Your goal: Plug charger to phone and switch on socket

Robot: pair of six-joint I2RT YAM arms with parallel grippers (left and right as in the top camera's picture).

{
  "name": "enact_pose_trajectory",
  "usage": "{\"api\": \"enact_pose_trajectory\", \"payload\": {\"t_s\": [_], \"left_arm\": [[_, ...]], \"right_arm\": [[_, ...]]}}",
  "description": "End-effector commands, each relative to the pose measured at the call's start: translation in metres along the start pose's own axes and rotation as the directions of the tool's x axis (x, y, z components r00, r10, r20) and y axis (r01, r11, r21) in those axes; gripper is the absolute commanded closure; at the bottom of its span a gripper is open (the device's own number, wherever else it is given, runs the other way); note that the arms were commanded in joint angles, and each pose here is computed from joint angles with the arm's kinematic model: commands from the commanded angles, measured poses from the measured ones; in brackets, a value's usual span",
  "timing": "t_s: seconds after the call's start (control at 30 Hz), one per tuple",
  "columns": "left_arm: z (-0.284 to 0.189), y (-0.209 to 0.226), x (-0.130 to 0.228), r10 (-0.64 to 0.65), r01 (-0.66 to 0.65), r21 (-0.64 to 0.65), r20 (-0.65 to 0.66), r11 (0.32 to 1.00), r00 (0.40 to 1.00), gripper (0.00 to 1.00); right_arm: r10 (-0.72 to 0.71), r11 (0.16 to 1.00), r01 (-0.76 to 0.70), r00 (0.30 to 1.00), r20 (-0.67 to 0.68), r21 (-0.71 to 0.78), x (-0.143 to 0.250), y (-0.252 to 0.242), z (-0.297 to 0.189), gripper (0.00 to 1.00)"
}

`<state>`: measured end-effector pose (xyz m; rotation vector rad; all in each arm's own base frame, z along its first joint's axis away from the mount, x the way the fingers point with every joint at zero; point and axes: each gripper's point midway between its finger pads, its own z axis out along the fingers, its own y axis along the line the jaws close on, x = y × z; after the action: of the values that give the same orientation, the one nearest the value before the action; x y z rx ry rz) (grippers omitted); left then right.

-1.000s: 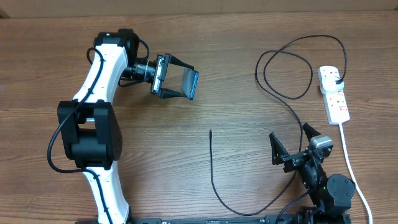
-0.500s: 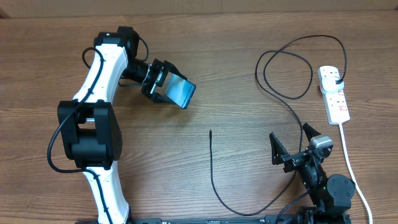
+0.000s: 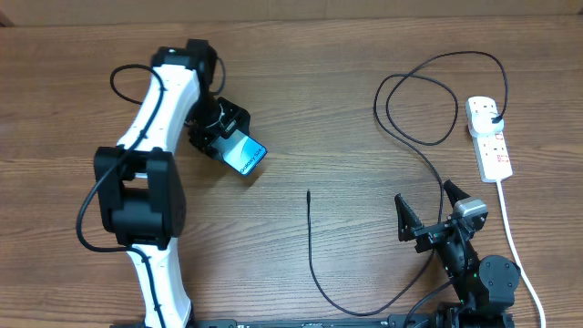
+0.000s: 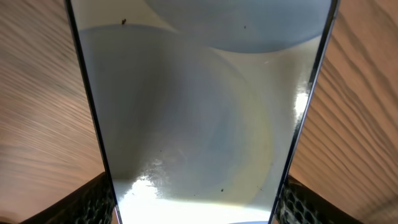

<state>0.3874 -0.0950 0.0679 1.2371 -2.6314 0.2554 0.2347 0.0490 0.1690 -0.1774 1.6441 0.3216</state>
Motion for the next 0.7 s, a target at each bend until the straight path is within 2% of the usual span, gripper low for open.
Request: {"api": "enact_pose_trajectory", "payload": {"t_s": [0.0,0.23,0.67], "left_arm": [[-0.005,0.003,-0.017,-0.005,0.02,-0.085,0.174,0.996,0.985,0.96],[-0.004,0.0,-0.015,0.025,0.018,-0.146,0.29,0.989,0.957,0.96],[0.0,-0.016,-0.009,-0.004,0.029,-0.085,0.287,0.996,0.958,0.96]], "right_arm": [[-0.005,1.0,0.005,1.0,0.012,0.0,-0.003,0.001,-0.001,0.0],[-0.005,1.0,0.005,1.0,0.012,0.0,-0.003,0.001,-0.001,0.0],[-0.005,1.0,0.005,1.0,0.012,0.0,-0.003,0.0,-0.001,0.0]]}}
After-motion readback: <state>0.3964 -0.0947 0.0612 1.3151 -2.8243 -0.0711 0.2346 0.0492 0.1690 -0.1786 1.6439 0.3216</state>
